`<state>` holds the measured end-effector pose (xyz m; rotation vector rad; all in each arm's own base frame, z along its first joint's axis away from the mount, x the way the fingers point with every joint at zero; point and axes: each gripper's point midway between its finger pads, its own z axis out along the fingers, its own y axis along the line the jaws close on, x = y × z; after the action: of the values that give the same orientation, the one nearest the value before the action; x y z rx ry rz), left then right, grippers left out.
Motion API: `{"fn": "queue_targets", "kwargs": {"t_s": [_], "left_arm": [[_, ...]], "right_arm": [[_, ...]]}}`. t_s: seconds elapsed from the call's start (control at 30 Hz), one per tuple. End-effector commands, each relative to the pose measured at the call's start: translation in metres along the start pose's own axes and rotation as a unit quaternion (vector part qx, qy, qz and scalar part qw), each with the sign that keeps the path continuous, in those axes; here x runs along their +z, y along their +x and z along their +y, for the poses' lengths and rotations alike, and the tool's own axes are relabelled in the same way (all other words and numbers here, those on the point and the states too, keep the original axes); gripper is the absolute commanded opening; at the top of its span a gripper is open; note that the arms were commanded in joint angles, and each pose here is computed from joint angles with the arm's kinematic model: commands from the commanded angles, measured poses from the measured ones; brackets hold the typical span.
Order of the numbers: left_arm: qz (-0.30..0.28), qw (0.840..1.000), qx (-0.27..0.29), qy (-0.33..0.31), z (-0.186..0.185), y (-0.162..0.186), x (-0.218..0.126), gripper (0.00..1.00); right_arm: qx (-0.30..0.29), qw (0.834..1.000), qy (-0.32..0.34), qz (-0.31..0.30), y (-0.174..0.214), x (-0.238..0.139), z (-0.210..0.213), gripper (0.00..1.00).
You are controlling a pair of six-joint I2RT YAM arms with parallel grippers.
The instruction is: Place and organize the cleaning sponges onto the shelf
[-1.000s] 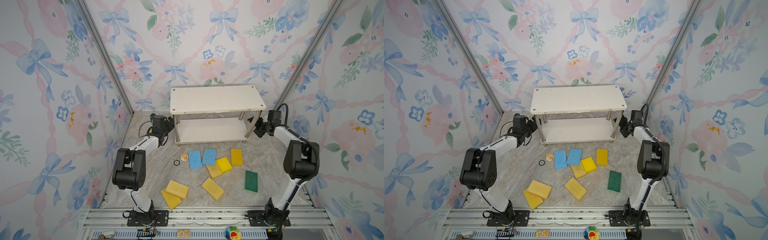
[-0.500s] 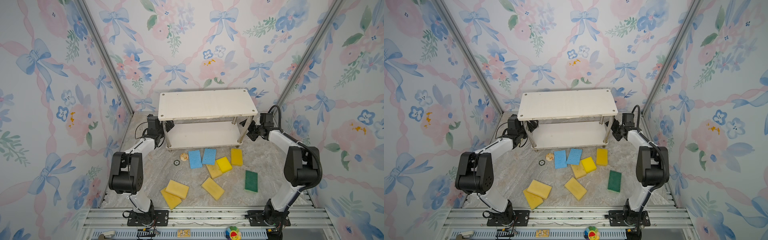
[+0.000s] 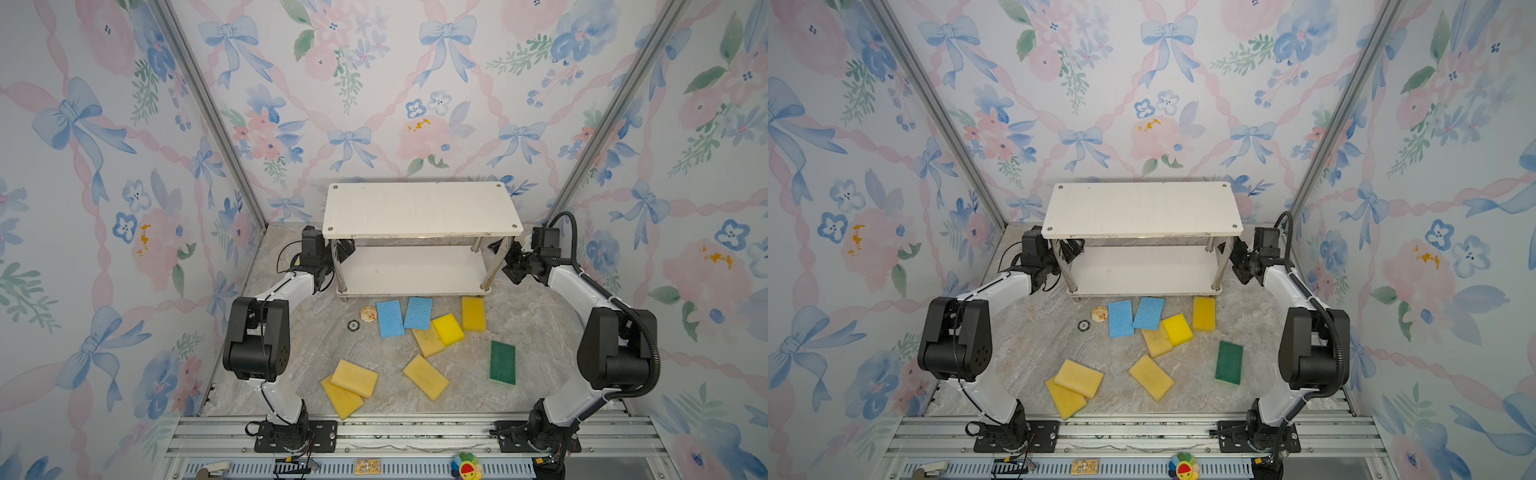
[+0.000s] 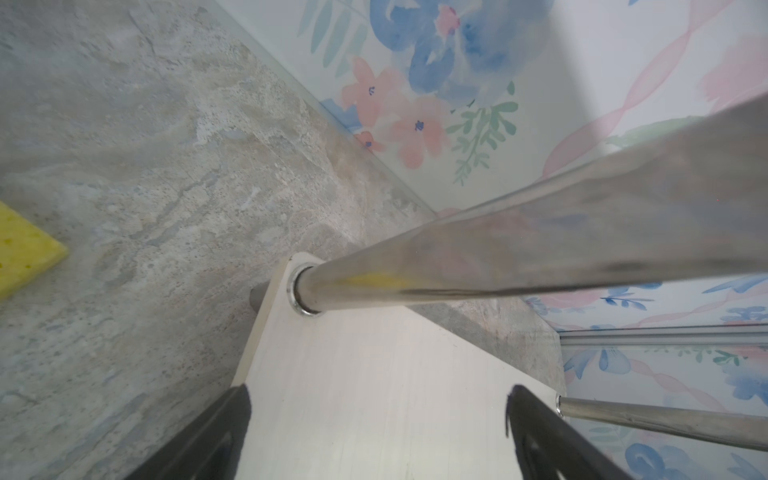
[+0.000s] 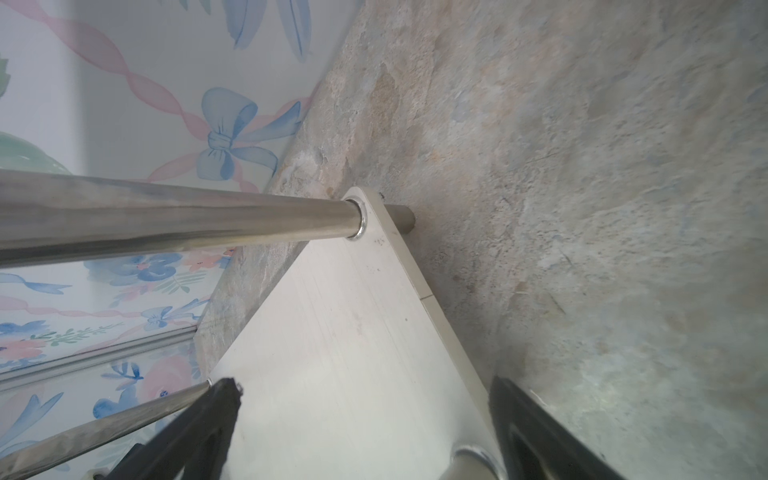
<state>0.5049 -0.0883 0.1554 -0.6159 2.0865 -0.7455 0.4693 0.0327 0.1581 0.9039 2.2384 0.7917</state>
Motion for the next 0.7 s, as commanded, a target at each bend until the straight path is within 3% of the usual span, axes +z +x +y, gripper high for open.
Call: {"fn": "queue_targets", "kwargs": {"t_s": [0.0, 0.27, 0.47, 0.67], "left_arm": [[0.013, 1.000, 0.008, 0.010, -0.008, 0.005, 0.006, 0.98], [-0.016, 0.999, 0.013, -0.040, 0.024, -0.020, -0.018, 0.98], [-0.042, 0.997, -0.012, -0.060, 0.051, -0.043, -0.048, 0.98], [-0.080, 0.987, -0.023, -0.135, 0.093, -0.058, -0.093, 0.98]], "right_arm": [[0.001, 1.000, 0.006, 0.007, 0.006, -0.015, -0.007, 0.97], [0.013, 0.999, 0.031, -0.025, -0.029, -0.036, -0.033, 0.97], [0.025, 0.999, 0.024, -0.037, -0.050, -0.050, -0.040, 0.97], [0.023, 0.999, -0.005, -0.046, -0.049, -0.073, -0.026, 0.97]]}}
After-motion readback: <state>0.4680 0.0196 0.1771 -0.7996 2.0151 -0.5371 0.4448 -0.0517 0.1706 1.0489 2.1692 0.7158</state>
